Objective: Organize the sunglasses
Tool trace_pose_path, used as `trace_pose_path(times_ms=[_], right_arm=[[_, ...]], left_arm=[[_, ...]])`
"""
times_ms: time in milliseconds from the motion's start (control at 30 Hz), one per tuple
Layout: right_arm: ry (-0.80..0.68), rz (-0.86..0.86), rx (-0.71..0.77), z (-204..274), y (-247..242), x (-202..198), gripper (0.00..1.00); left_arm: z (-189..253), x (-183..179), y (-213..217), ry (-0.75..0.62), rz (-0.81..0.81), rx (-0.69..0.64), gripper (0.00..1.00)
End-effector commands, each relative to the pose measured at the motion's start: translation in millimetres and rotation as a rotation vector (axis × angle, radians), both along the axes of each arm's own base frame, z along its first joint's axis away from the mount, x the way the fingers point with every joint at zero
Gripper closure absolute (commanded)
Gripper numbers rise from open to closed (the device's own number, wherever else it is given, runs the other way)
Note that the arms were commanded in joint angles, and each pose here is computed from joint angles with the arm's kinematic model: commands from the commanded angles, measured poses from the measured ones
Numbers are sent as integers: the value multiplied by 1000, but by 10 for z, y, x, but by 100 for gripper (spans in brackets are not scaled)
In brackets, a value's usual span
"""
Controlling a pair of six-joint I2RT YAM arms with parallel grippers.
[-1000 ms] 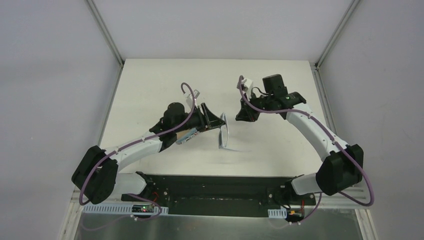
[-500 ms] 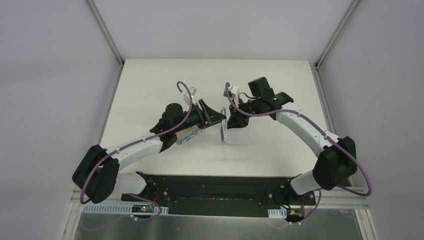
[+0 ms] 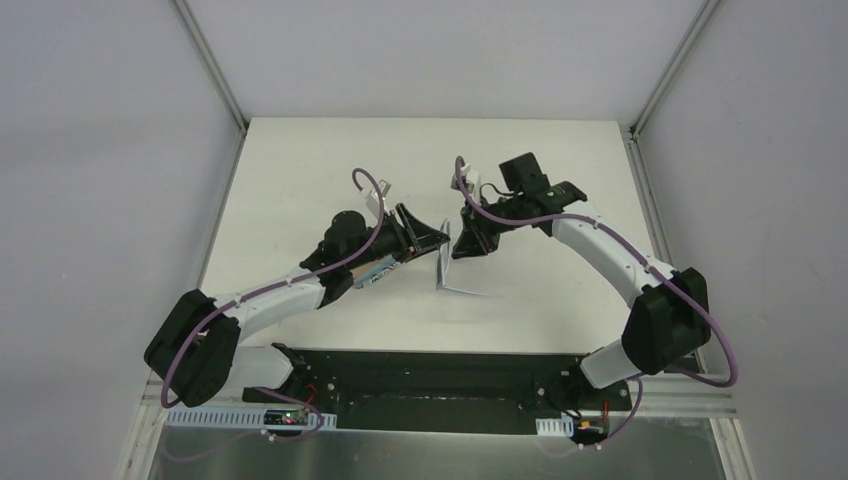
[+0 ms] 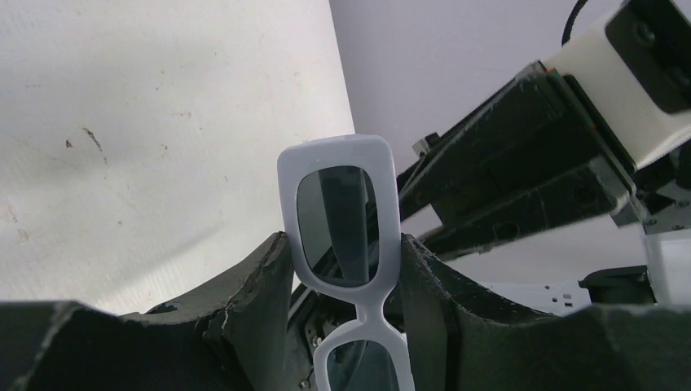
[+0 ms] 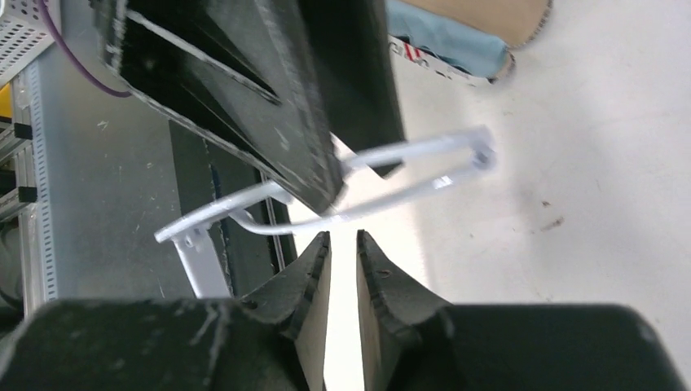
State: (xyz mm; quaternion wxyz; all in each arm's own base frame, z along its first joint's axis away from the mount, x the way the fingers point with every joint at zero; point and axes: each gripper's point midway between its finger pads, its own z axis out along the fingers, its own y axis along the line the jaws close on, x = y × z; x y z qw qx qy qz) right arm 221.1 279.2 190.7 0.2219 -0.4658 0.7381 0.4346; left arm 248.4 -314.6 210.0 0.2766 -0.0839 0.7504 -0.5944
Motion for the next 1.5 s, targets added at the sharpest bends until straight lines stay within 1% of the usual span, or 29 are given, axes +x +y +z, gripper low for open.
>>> trace_pose_path(times_ms=[0, 100, 167, 200, 233, 267, 300, 333, 367, 500, 633, 700, 800, 933, 1133, 1400, 1467], right_arm=[[-45, -41, 3, 125, -208, 217, 79], [-87, -23, -35, 218, -416, 208, 70], [-146, 28, -61, 295, -521, 114, 62], [-171, 58, -68, 333, -566, 38, 61], [-166, 91, -86, 316, -634, -75, 64], [-162, 126, -99, 294, -686, -179, 70], [-165, 164, -112, 266, -732, -266, 79], [-156, 199, -133, 231, -779, -361, 92], [-149, 233, -153, 200, -818, -452, 100], [-154, 355, -203, 50, -845, -763, 100], [-193, 387, -186, 71, -795, -845, 100], [-185, 380, -197, 42, -795, -823, 100], [-185, 337, -235, -62, -785, -705, 100], [-217, 220, -277, -159, -698, -391, 100], [-215, 158, -271, -105, -544, -128, 100], [-233, 102, -221, 5, -377, 60, 100], [-227, 97, -199, 46, -311, 98, 98]], left_arm=[[185, 1, 66, -58, 23, -43, 100], [155, -25, 113, -63, 27, -30, 100], [130, -32, 149, -63, 36, -20, 100], [121, -25, 169, -63, 46, -18, 100], [113, -16, 190, -61, 59, -18, 100], [102, -1, 208, -55, 76, -21, 100], [99, 18, 221, -51, 93, -26, 100], [104, 41, 235, -48, 111, -37, 100], [107, 66, 249, -46, 129, -48, 100], [168, 193, 279, -46, 197, -93, 100], [154, 310, 331, -32, 267, -109, 100], [163, 336, 341, -31, 282, -113, 100], [217, 321, 297, -39, 255, -129, 100], [299, 264, 238, -51, 206, -150, 100], [305, 194, 216, -50, 168, -125, 100], [262, 142, 188, -33, 141, -132, 100], [257, 131, 174, -26, 134, -141, 100]])
